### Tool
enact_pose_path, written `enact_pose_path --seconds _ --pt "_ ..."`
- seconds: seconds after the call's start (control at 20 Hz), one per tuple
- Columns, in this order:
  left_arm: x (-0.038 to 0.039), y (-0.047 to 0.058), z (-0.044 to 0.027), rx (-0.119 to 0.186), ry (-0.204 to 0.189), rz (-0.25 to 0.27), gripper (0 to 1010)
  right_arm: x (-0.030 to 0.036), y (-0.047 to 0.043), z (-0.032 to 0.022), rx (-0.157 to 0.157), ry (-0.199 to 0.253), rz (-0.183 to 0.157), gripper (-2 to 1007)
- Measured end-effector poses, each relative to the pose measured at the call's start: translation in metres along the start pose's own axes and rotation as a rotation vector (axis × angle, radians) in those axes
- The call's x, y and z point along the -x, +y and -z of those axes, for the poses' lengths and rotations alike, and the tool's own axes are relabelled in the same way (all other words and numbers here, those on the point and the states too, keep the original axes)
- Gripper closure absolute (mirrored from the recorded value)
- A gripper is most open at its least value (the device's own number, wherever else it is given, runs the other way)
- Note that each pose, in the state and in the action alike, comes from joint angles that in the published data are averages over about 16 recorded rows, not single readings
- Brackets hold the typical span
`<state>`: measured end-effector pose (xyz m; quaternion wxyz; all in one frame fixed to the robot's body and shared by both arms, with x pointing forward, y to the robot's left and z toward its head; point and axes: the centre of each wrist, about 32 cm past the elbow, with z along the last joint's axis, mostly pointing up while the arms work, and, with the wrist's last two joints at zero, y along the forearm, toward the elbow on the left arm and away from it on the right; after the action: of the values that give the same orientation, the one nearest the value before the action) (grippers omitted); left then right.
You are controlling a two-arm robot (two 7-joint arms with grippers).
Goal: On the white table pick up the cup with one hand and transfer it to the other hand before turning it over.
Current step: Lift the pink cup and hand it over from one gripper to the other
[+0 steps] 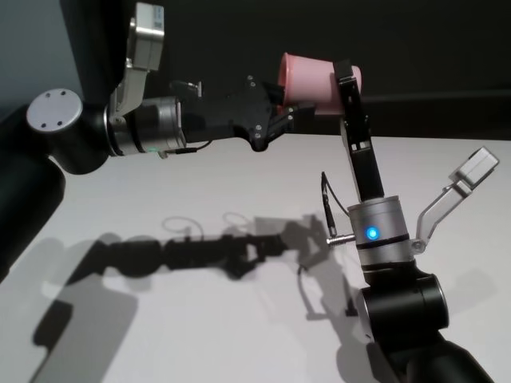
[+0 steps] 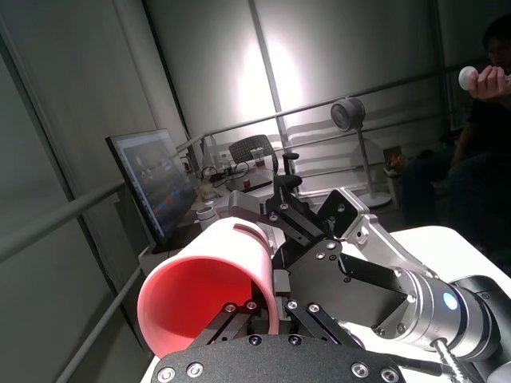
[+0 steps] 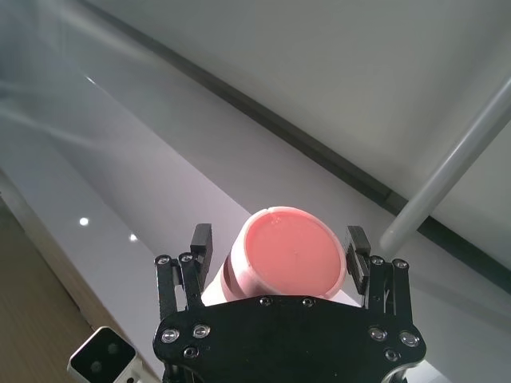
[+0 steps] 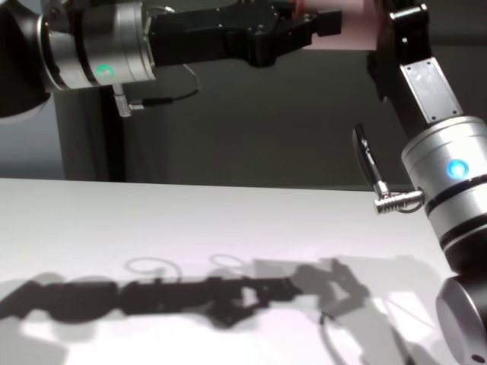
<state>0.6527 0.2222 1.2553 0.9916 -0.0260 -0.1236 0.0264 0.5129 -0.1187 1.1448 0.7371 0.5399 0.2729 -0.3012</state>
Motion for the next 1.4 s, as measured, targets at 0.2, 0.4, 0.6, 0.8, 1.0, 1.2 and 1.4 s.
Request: enact_pose_path --seconds 0.2,0.4,0.6,0.8,1.0,1.2,1.4 --pt "0.0 0.0 0.0 0.0 0.0 0.0 962 -0.0002 -0.0002 0.0 -0.009 0.008 0.0 5" --pt "0.0 0.0 0.0 0.0 0.0 0.0 962 -0.0005 -0.0005 0.0002 -0.015 0.016 0.0 5" --pt "0.0 0.0 0.0 0.0 0.0 0.0 962 -0.0007 -0.0009 0.0008 -0.017 0.023 0.002 5" --pt "0.0 0.0 0.0 0.0 0.0 0.0 962 -0.0007 -0.0014 0.0019 -0.018 0.029 0.005 5" --pt "0.0 0.0 0.0 0.0 0.0 0.0 962 -0.0008 -0.0019 0.003 -0.018 0.035 0.007 5" --pt "0.0 0.0 0.0 0.0 0.0 0.0 962 -0.0008 -0.0024 0.0039 -0.018 0.04 0.008 5" --pt "0.0 0.0 0.0 0.0 0.0 0.0 962 -0.0008 -0.0027 0.0045 -0.019 0.042 0.009 4"
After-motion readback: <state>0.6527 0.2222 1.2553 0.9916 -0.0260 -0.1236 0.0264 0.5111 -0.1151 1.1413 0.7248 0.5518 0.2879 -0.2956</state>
